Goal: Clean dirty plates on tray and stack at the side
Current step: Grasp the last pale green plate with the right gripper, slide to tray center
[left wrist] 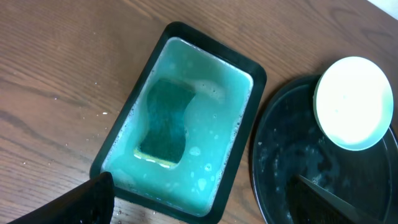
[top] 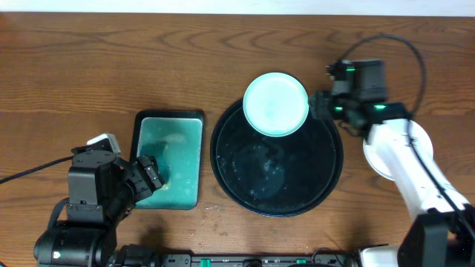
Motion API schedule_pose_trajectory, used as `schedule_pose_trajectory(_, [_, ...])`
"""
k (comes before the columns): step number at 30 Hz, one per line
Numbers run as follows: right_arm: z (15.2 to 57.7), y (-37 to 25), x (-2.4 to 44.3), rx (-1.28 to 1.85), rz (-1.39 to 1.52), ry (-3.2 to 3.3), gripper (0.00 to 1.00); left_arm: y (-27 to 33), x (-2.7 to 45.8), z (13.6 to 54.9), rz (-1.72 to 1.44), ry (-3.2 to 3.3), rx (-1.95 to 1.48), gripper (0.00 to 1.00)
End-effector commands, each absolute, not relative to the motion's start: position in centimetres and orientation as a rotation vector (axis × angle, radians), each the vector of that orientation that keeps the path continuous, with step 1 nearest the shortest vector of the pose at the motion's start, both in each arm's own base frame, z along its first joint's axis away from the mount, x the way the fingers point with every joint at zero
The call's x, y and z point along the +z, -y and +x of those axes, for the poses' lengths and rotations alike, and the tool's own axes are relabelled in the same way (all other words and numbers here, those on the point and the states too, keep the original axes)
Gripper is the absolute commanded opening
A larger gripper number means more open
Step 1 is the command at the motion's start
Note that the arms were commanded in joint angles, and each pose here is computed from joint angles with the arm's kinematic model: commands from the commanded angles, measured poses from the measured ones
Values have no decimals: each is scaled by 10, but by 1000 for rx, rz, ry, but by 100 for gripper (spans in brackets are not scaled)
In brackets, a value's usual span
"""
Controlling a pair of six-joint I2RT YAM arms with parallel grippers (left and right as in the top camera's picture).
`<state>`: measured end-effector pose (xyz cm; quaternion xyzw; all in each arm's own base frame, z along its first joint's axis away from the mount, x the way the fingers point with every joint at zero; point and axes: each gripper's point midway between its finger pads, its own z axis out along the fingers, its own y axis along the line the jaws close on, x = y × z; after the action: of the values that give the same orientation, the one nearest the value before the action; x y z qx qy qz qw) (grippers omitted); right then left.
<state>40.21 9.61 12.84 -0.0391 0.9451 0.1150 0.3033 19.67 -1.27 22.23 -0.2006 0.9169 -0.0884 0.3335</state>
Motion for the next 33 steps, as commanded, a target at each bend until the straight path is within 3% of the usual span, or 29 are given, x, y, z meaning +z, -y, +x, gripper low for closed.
schedule_pose_trajectory(1, [420,-83,102,-57,-86,-2492,51,12,232,198,-518,-2371,-237,88])
schedule_pose_trajectory(9, [432,-90,36,-72,-70,-2576,44,12,232,198,-518,-2371,-237,88])
schedule_pose_trajectory(10, [430,-89,32,-58,-34,-2590,38,12,232,198,-518,-2371,-237,88])
schedule_pose_trajectory(12, [427,-92,30,-16,-8,-2611,8,12,232,198,-518,-2371,-236,88])
schedule_pose_trajectory(13, [426,-95,30,6,-15,-2615,1,12,232,198,-518,-2371,-237,88])
schedule_pose_trajectory(27, [379,-120,77,263,-81,-2696,1,12,232,198,-518,-2371,-237,88])
schedule_pose_trajectory(33, [332,-135,60,352,-122,-2888,1,12,232,198,-518,-2371,-237,88])
